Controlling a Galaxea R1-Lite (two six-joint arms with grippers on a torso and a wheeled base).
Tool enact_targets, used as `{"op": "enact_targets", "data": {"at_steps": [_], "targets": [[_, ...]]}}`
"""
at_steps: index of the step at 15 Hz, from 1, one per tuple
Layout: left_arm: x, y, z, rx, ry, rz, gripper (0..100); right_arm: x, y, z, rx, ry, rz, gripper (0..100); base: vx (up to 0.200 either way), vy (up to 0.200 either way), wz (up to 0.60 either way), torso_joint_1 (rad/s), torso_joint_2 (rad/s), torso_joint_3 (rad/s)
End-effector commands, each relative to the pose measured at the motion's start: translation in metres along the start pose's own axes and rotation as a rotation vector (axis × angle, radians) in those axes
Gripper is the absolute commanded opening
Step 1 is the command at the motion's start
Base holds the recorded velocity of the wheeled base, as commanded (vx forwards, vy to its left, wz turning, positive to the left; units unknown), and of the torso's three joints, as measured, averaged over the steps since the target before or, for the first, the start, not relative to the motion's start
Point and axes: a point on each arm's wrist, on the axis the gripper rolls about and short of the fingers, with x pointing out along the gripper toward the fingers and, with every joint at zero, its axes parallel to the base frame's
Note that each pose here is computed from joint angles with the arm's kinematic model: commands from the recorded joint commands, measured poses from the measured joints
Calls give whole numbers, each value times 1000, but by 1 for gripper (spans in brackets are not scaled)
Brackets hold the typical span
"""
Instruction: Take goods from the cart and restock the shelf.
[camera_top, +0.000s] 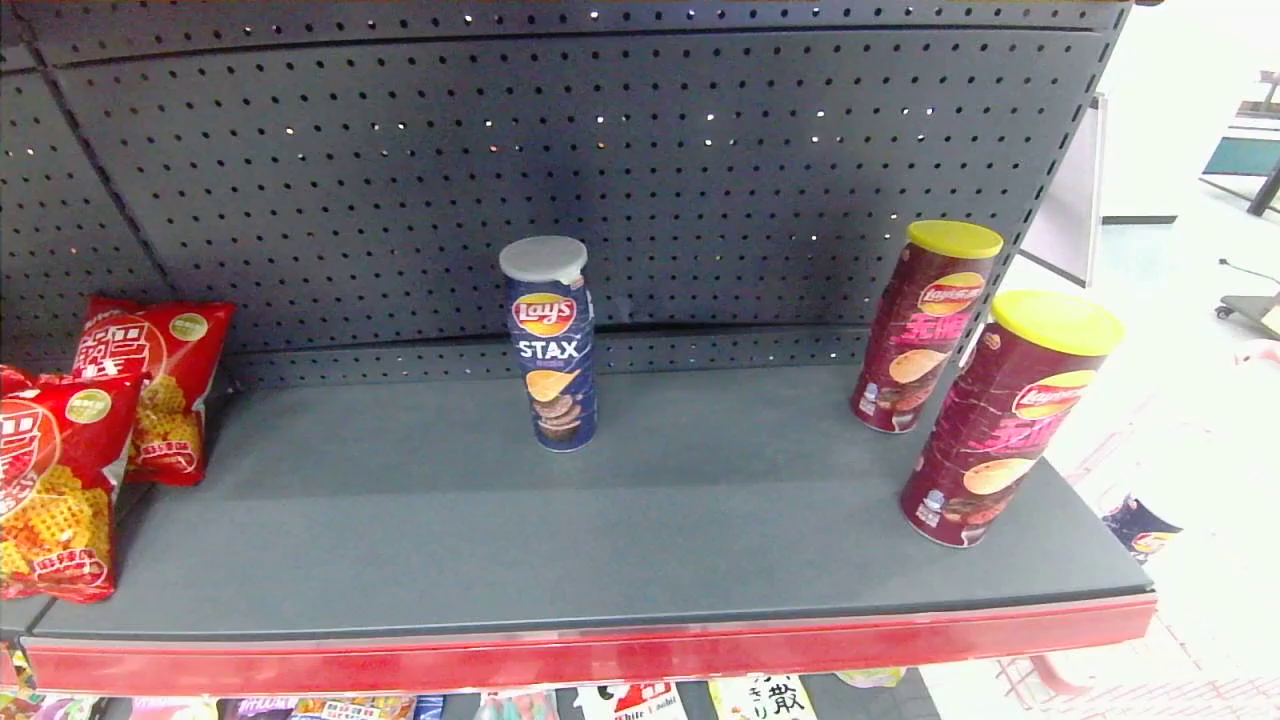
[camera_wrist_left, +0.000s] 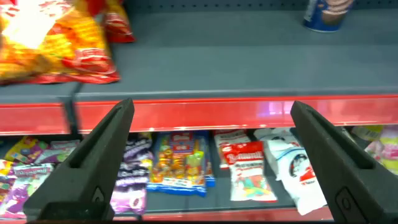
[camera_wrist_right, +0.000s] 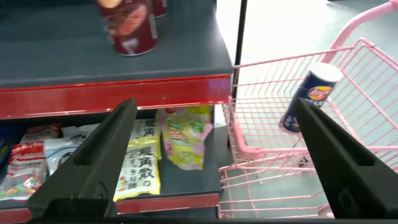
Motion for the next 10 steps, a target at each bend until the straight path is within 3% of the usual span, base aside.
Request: {"op": "enact_targets", "data": {"at_steps": [1, 10], "targets": [[0, 0, 0, -1, 1, 1, 100, 0, 0, 0, 0, 2, 1, 100, 0, -200, 0, 2, 12, -2], [0, 0, 0, -1, 1, 1, 100, 0, 0, 0, 0, 0, 1, 100, 0, -200, 0, 2, 3, 3]]}}
